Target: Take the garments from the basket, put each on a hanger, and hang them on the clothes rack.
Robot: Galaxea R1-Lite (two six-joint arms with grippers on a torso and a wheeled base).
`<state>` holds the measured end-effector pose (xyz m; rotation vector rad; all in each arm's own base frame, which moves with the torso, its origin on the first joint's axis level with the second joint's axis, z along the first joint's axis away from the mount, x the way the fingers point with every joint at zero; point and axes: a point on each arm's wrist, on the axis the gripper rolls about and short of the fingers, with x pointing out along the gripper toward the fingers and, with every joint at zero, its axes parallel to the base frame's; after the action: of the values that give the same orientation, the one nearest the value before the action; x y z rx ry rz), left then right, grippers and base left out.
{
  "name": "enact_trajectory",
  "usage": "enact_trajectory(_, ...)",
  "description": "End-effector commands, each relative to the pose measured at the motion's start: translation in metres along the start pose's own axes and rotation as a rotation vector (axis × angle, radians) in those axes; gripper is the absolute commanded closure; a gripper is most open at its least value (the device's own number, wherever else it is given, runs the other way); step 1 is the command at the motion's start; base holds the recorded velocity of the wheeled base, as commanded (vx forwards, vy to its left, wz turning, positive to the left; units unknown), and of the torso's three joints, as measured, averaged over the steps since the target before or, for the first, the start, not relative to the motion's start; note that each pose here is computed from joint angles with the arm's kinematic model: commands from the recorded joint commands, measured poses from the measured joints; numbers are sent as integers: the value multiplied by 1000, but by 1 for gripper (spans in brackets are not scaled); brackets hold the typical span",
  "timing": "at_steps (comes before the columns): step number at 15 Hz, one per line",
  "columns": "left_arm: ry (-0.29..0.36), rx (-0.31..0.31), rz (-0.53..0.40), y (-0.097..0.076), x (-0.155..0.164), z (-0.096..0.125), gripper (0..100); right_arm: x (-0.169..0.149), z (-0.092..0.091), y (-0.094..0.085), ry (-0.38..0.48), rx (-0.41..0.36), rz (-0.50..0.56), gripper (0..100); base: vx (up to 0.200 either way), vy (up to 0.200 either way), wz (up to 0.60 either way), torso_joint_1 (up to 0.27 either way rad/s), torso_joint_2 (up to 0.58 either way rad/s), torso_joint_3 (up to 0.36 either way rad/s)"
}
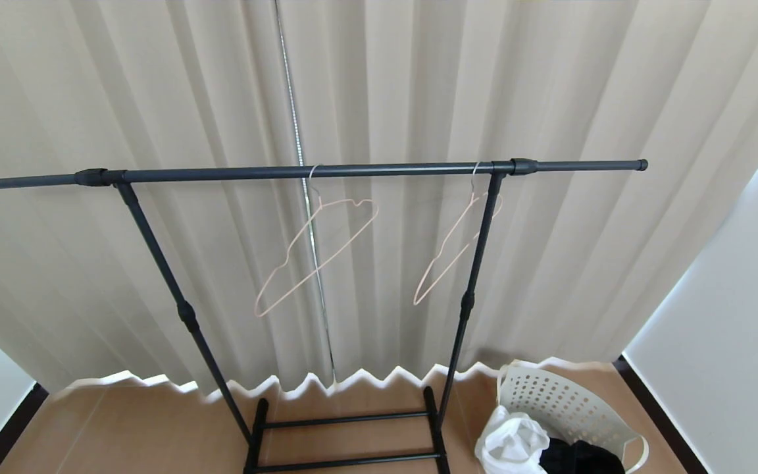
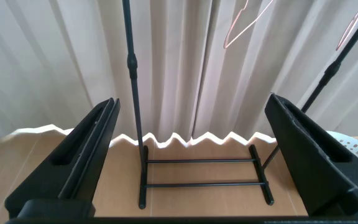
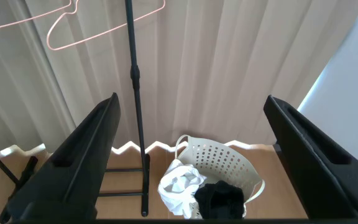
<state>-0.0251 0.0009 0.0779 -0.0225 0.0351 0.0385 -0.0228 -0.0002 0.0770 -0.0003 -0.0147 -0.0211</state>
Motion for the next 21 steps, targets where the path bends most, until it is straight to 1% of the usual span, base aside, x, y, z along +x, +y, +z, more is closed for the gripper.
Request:
enact_trajectory(1, 0, 0, 0, 0, 0, 0, 0, 0, 0, 0, -1, -1, 1, 0, 0, 0, 0, 0, 0, 0)
enact_trajectory(4, 0, 0, 0, 0, 0, 0, 0, 0, 0, 0, -1, 8, 0, 0, 0, 0, 0, 0, 0, 0)
enact_trajectory(14, 0, -1, -3, 0, 0, 0, 0, 0, 0, 0, 1, 2, 3, 0, 0, 0, 0, 0, 0, 0)
enact_trajectory(20, -2, -4, -3, 0, 0, 0, 0, 0, 0, 0, 1, 2, 3, 0, 0, 0, 0, -119, 276, 147)
enact_trajectory(21, 0, -15, -1, 0, 0, 0, 0, 0, 0, 0, -1, 5, 1, 0, 0, 0, 0, -144, 339, 188)
